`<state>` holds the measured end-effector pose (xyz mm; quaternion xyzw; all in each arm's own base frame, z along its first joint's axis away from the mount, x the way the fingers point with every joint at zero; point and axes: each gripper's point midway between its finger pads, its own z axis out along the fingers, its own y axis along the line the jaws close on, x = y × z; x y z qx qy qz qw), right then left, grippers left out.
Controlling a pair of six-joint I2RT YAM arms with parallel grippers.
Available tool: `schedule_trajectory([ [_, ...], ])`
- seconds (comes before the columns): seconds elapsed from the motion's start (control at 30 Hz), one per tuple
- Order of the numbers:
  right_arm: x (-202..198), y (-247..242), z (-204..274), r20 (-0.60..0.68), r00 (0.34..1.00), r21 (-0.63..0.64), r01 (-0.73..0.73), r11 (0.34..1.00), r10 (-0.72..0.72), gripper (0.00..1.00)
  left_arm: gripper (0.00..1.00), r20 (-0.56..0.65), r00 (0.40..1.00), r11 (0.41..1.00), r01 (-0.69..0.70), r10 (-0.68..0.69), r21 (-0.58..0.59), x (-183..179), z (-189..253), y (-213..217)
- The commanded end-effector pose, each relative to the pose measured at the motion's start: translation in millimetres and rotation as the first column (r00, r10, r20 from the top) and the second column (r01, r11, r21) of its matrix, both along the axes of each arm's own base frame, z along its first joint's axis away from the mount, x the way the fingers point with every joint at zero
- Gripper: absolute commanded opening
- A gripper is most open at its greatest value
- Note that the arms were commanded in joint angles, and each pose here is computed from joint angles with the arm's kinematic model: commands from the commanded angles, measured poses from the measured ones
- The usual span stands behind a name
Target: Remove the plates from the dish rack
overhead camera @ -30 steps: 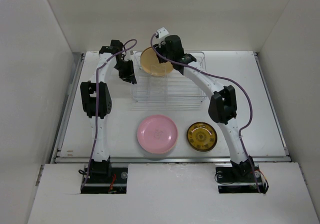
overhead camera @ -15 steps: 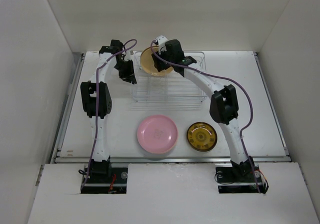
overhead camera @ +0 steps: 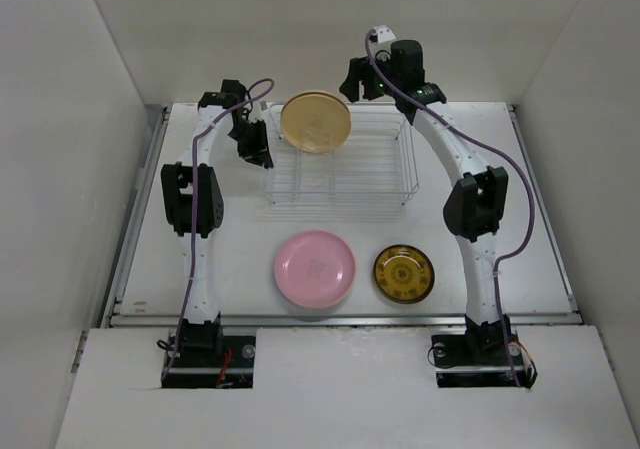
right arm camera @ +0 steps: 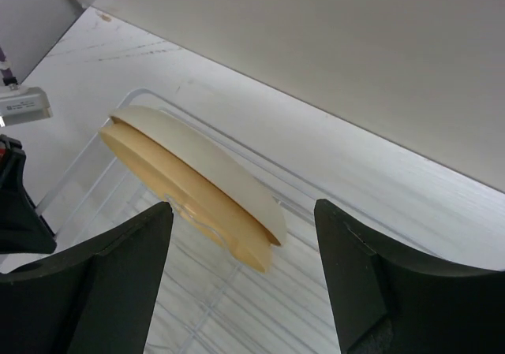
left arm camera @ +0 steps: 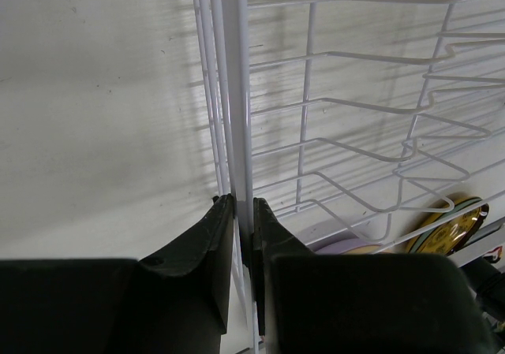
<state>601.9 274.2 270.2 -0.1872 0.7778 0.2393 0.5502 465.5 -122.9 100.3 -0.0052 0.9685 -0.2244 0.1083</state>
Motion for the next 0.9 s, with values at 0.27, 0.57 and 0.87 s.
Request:
schedule_trajectory([
  [0.27, -11, 38, -40, -0.08, 0.98, 0.07, -0.176, 0.982, 0.181, 0.68, 0.0, -0.099, 0.993, 0.998, -0.055, 0.058, 0.031, -6, -26, 15],
  [0.57, -8, 40, -65, -0.123, 0.977, 0.077, -0.165, 0.983, 0.174, 0.66, 0.0, -0.126, 0.99, 0.998, -0.055, 0.061, 0.044, -13, -34, 17],
  [0.87, -15, 16, -80, -0.181, 0.982, 0.011, -0.05, 0.999, 0.051, 0.65, 0.0, -0.126, 0.99, 0.998, -0.055, 0.061, 0.044, -13, -34, 17],
])
